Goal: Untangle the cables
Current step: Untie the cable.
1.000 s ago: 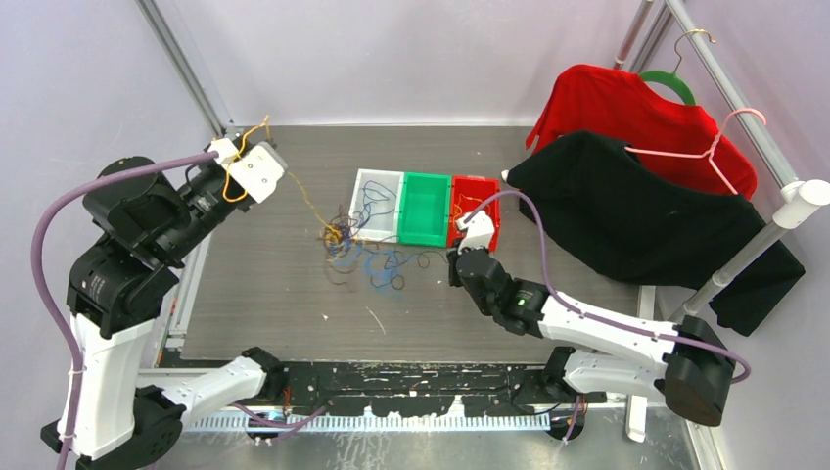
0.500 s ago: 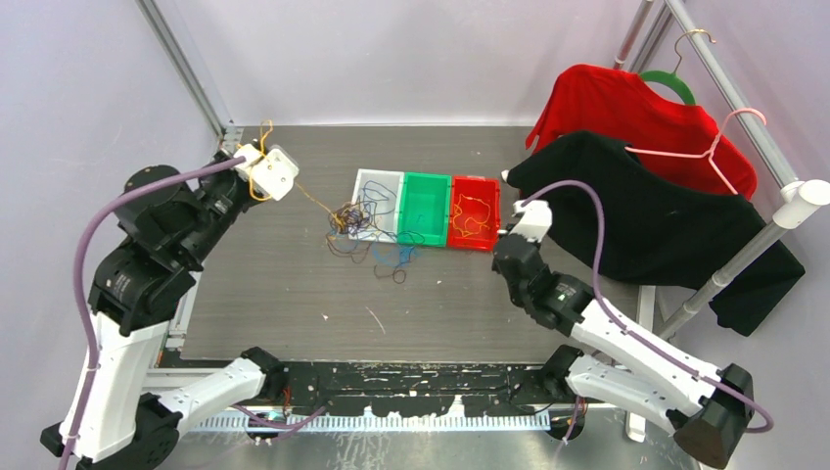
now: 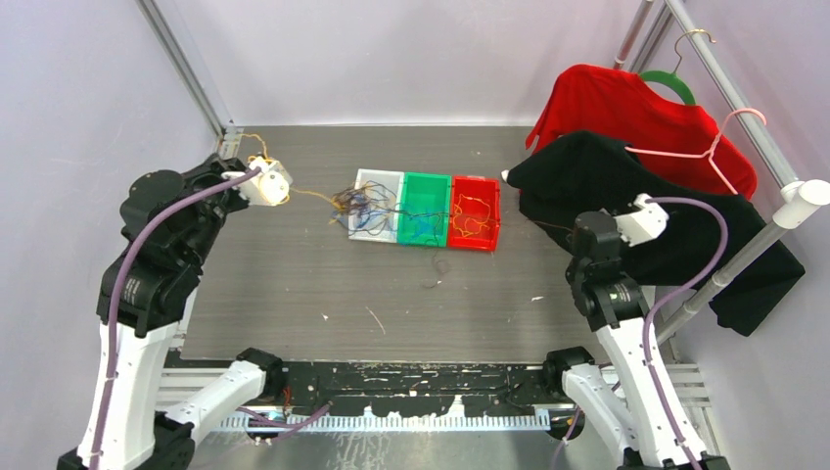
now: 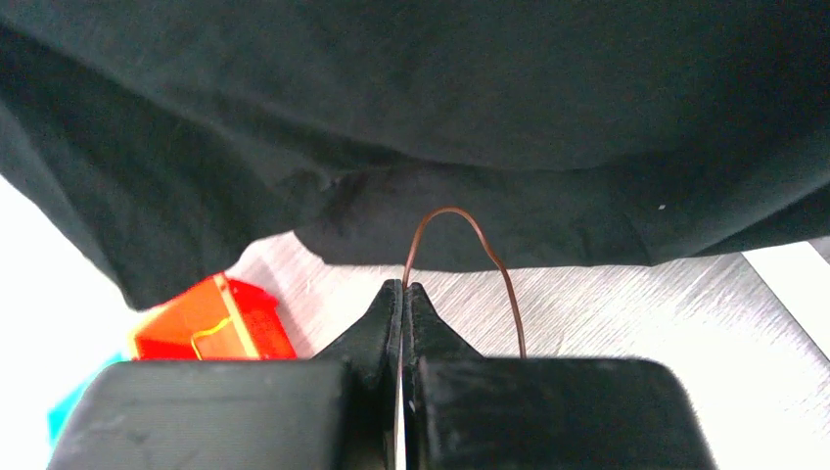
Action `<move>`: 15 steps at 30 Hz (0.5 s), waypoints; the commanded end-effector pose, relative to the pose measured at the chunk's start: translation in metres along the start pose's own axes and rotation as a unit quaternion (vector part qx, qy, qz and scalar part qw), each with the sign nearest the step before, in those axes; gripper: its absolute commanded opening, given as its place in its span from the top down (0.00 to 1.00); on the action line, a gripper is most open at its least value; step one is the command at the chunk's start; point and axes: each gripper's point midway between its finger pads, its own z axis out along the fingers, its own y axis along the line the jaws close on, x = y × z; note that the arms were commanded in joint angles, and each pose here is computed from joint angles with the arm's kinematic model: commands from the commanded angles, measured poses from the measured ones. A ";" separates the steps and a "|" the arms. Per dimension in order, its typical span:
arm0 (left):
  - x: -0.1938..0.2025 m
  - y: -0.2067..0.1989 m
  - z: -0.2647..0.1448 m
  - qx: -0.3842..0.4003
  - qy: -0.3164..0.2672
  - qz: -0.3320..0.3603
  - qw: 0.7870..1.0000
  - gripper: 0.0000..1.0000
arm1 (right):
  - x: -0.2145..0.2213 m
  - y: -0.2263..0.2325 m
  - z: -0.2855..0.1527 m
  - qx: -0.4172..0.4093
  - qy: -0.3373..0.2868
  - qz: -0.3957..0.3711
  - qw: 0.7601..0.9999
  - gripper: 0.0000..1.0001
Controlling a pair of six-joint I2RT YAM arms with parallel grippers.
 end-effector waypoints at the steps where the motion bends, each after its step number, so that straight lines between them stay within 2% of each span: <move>1: 0.041 0.020 -0.007 -0.017 0.079 0.071 0.994 1.00 | -0.023 -0.010 -0.004 0.009 -0.021 0.076 0.997 0.99; 4: 0.068 0.018 -0.003 0.002 0.116 0.091 0.989 1.00 | -0.039 -0.023 -0.009 0.028 -0.044 0.094 0.994 0.99; 6: 0.082 0.012 0.000 0.018 0.122 0.077 0.989 1.00 | -0.048 -0.024 -0.013 0.021 -0.055 0.109 0.992 0.99; 9: 0.094 -0.021 0.004 0.080 0.120 0.050 0.988 1.00 | -0.052 -0.008 -0.017 -0.016 -0.044 0.126 0.991 0.99; 15: 0.137 -0.101 0.022 0.189 0.152 0.071 0.967 1.00 | -0.064 0.018 -0.027 -0.079 -0.039 0.150 0.985 0.99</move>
